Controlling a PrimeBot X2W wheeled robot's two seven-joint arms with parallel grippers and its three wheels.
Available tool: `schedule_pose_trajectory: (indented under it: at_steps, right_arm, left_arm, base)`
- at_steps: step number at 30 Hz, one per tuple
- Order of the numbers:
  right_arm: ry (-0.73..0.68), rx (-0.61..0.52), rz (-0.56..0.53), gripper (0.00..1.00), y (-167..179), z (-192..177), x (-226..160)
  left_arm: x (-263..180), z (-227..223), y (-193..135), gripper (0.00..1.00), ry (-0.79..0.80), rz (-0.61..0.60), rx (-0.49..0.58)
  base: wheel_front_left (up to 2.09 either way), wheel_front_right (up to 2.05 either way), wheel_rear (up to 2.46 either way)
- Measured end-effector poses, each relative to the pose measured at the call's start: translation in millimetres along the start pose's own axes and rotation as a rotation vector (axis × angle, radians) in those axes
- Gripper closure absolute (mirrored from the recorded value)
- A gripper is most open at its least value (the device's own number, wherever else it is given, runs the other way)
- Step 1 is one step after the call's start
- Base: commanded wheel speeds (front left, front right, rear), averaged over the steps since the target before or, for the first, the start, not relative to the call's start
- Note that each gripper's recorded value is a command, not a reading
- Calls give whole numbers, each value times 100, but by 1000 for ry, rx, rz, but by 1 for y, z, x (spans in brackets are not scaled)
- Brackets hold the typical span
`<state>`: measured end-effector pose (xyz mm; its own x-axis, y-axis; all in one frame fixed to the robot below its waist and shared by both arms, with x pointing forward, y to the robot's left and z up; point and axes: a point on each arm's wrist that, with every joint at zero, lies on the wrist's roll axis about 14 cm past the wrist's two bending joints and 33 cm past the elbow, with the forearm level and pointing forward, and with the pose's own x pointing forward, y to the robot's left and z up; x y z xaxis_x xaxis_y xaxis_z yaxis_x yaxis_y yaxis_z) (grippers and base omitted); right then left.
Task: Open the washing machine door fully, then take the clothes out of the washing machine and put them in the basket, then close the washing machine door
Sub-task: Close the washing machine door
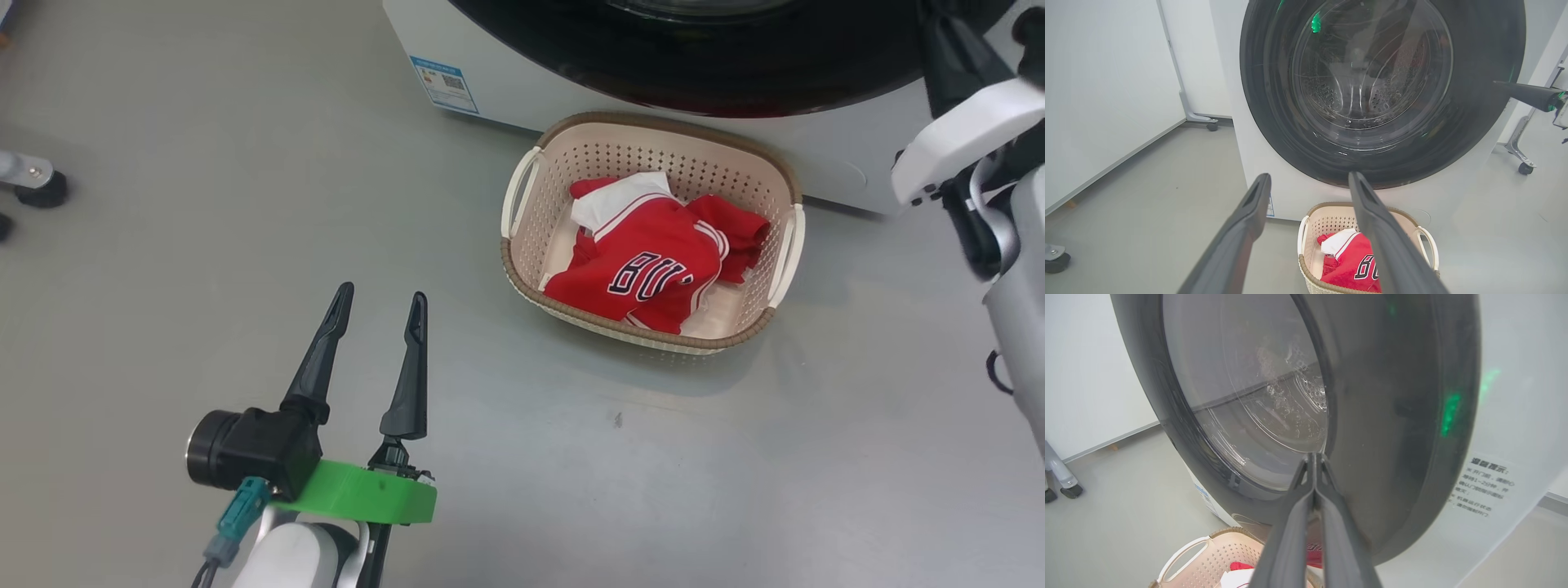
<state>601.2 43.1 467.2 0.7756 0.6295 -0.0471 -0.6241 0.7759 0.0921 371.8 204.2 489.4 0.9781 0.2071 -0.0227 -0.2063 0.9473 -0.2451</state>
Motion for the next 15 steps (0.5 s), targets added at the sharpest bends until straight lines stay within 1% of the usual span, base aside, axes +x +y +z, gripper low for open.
schedule_pose_trajectory:
  at_steps: [7, 10, 11, 12, 13, 14, 15]
  right_arm:
    - [-1, 83, -17, 100, 11, -17, -32]
    - [9, 103, -42, 100, 9, -23, -49]
    - [7, 106, -64, 100, 4, -24, -60]
    - [3, 112, -78, 52, 1, -23, -65]
    - [5, 117, -90, 22, -1, -24, -70]
    - [10, 118, -101, 3, -3, -26, -76]
    - [16, 121, -114, 0, -5, -28, -82]
  left_arm:
    - [1, 1, -5, 0, -7, -22, 5]
    - [1, 2, -9, 0, -11, -35, -1]
    - [2, 2, -12, 0, -14, -45, -5]
    - [2, 2, -13, 0, -14, -48, -7]
    - [2, 2, -14, 0, -14, -51, -7]
    - [2, 2, -16, 0, -14, -56, -8]
    - [2, 1, -17, 0, -12, -62, -9]
  base:
    - [0, 0, 0]
    - [0, 0, 0]
    - [0, 0, 0]
    - [0, 0, 0]
    - [0, 0, 0]
    - [0, 0, 0]
    - [0, 0, 0]
